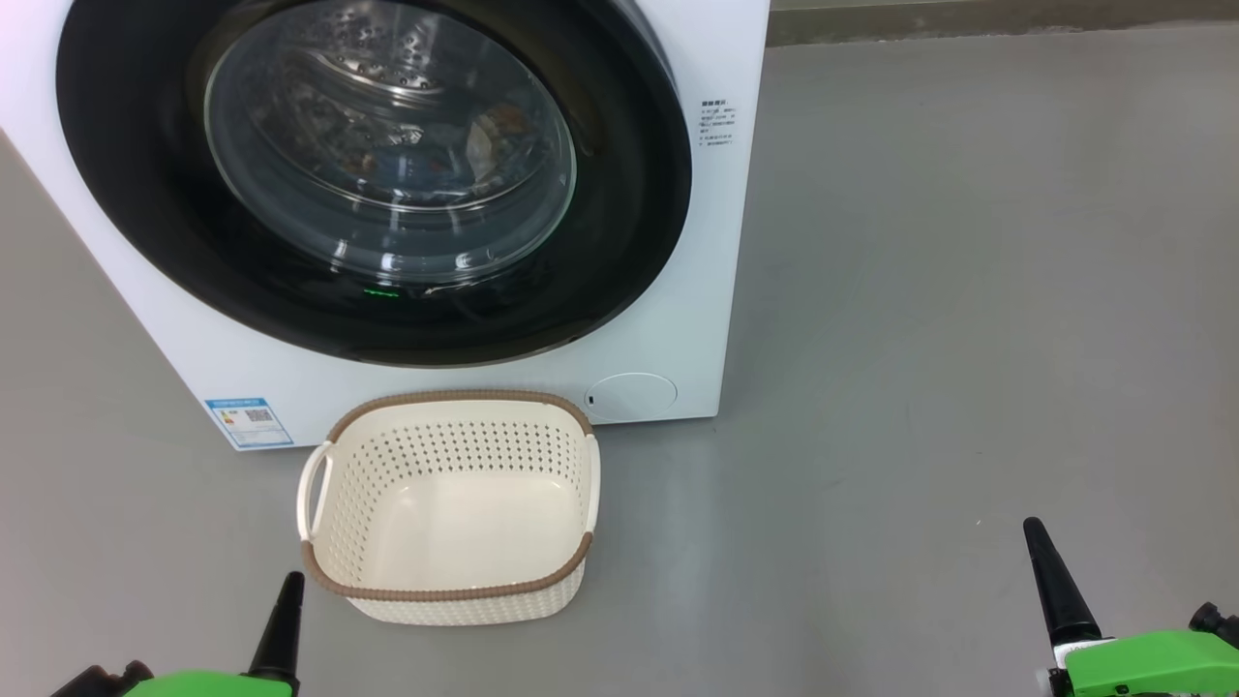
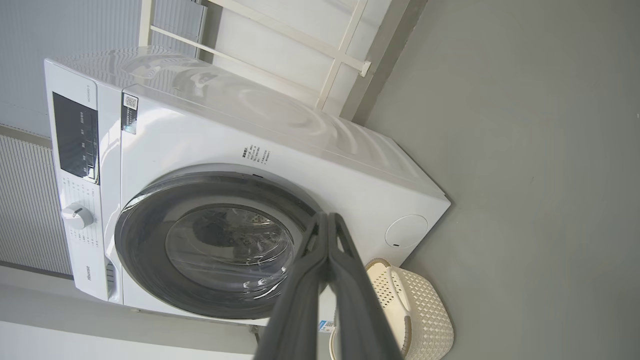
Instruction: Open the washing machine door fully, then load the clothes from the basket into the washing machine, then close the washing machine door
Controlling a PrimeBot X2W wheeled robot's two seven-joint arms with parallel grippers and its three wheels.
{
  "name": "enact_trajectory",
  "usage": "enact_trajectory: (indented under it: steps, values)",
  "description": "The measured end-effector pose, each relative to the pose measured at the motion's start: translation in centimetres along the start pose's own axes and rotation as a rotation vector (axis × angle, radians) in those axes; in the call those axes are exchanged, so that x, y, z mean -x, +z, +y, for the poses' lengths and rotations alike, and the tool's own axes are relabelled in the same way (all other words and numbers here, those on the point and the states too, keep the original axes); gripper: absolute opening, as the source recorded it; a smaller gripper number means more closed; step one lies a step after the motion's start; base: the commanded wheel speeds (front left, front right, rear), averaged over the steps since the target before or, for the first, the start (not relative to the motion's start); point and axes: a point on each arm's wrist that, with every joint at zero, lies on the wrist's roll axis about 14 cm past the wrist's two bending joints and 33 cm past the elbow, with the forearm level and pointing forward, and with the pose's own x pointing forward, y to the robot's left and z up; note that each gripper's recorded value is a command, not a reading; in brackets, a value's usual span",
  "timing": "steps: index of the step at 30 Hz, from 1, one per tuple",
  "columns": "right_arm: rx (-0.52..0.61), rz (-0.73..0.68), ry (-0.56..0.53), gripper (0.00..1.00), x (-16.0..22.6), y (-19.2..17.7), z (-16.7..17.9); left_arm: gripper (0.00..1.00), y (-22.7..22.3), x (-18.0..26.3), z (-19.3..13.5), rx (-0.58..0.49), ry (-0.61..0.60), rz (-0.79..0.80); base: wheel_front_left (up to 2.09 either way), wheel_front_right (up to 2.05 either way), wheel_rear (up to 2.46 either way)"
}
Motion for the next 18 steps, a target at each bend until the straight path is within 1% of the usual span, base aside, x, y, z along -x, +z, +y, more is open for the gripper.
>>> enact_trajectory:
  steps: [2,4,7,18]
  values:
    - [-0.011,0.002,0.0,0.0,0.0,0.0,0.0,0.0,0.0,0.0,0.0,0.008,-0.001,0.001,0.0,0.0,0.0]
    - [-0.055,0.002,-0.001,0.0,0.0,-0.1,0.0,0.0,0.0,-0.1,-0.1,0.045,-0.005,0.003,0.0,0.0,0.0]
    - [-0.073,0.002,0.005,0.0,-0.1,-0.1,0.2,0.0,0.0,-0.1,-0.2,0.063,-0.013,0.007,0.0,0.0,0.0]
    - [-0.204,0.008,0.015,0.0,-0.3,-0.1,0.5,0.0,0.2,-0.6,-1.1,0.179,-0.047,0.014,0.0,0.0,0.0]
